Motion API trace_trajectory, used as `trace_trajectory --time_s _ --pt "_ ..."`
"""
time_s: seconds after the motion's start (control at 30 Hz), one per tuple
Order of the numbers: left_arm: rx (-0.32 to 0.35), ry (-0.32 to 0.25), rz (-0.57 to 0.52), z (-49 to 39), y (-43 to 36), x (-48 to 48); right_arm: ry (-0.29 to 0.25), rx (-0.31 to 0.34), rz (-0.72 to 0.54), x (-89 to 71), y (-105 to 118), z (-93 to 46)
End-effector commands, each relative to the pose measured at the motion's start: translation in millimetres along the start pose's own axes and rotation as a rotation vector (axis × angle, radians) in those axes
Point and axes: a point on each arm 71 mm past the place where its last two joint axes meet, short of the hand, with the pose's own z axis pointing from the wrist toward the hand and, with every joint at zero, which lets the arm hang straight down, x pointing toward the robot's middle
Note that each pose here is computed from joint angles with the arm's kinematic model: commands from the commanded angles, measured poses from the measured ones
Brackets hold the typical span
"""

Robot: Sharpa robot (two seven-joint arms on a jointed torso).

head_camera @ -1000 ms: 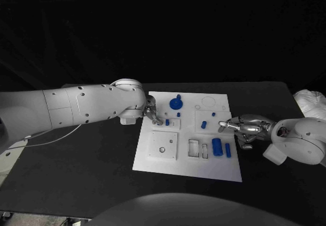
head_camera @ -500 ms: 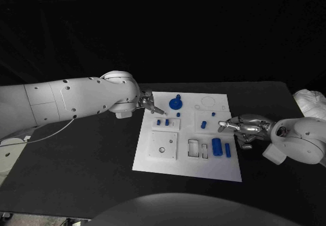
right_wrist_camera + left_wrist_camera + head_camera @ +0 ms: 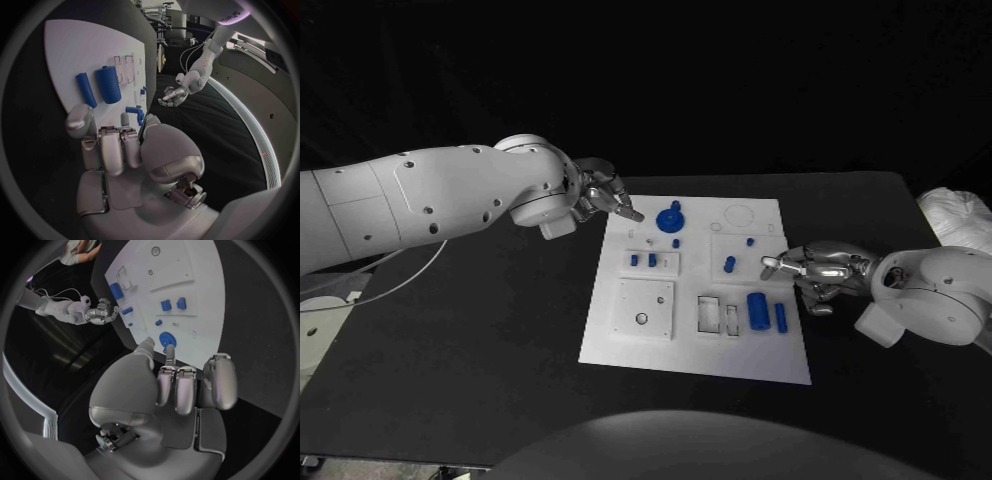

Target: Assemble the parts on the task board

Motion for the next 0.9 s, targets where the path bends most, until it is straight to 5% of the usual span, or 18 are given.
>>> trace_trajectory --time_s 0.03,0.23,0.43,0.6,0.9 --pt "0.185 -0.052 -0.072 0.3 -16.8 -1.7 0.014 -0.006 -0.004 1.7 0 0.4" --pt "0.293 -0.152 0.112 2.5 -32.4 5.4 -0.011 -0.054 -0.001 0.6 4 -1.3" --pt "0.411 -0.291 0.469 9.1 -43.8 28.2 -0.060 -0.145 0.002 -1.8 9 -5.5" --pt "0.451 -0.327 0.647 13.8 -53.7 44.9 -0.088 -0.207 0.002 -3.4 12 -9.6" --pt "0.439 -0.317 0.735 19.9 -60.7 56.0 -0.166 -0.344 -0.007 -7.4 23 -21.9"
